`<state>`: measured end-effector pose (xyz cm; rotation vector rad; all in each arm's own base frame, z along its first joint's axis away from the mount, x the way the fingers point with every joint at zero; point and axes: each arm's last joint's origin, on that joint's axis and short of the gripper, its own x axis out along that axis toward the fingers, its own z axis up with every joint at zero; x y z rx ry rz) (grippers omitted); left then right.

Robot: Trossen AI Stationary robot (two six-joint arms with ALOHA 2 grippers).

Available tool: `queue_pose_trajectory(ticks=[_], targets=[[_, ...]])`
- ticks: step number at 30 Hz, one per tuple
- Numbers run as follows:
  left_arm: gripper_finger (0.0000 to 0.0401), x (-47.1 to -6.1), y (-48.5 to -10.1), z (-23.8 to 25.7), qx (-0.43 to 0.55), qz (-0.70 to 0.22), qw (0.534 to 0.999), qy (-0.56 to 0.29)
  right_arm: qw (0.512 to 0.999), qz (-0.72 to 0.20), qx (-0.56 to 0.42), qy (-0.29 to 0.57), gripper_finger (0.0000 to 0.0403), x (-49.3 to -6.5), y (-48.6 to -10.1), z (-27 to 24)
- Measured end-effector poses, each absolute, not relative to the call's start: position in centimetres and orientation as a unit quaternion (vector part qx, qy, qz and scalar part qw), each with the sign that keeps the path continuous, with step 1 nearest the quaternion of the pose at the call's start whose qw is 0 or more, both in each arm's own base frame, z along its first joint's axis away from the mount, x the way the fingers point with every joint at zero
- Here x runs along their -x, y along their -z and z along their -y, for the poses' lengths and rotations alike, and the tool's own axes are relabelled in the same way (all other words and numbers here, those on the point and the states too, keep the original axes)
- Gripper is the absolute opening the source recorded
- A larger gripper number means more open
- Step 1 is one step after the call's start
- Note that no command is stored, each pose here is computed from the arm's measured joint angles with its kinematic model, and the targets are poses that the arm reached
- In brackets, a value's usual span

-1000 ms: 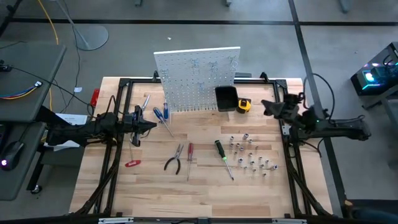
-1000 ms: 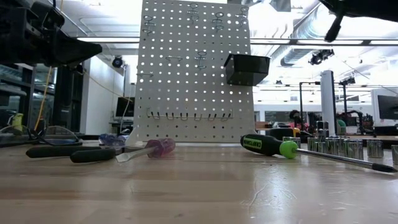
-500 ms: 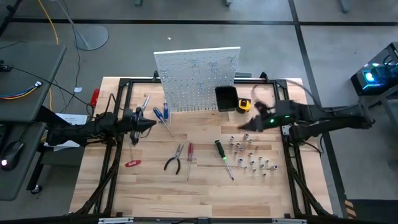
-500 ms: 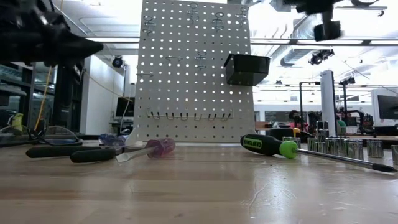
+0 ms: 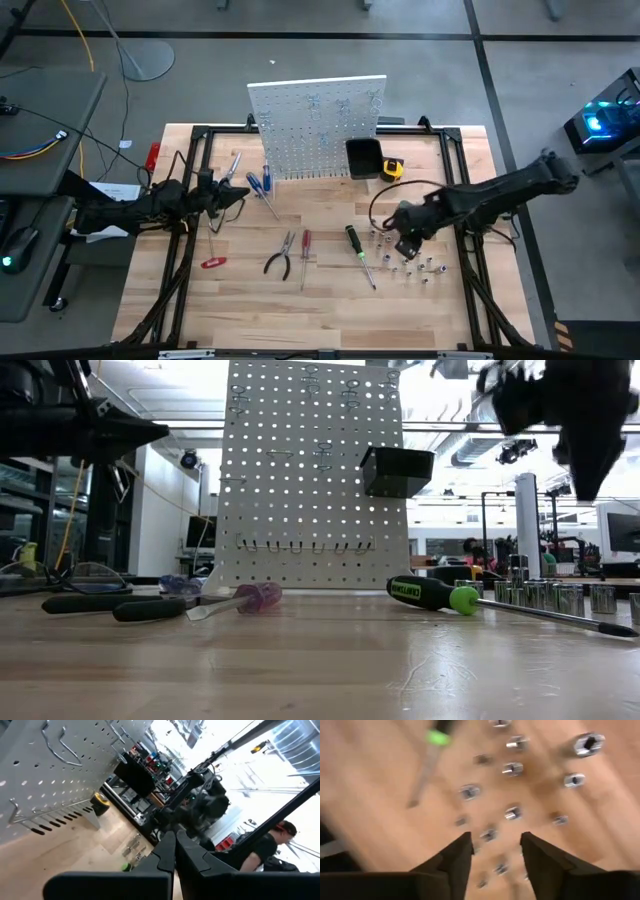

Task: Hang tools onto peg board
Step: Put the silver socket into the black bin on the peg board

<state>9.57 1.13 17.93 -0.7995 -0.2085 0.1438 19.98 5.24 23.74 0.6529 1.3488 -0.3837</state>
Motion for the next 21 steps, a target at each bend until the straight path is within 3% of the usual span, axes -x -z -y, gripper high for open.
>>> queue_pose_trajectory(ticks=[8,21], targets=[[0.0001,-9.6,-17.9,-1.2,0.401,0.105,0.907,-0.075,0.683,-0.642,-0.227,0.264,0.0193,-21.3,-19.3,-3.8],[0.0001,-9.6,-17.9,-1.2,0.405,0.105,0.905,-0.075,0.655,-0.671,-0.196,0.286,0.0193,-23.4,-15.8,-2.6]])
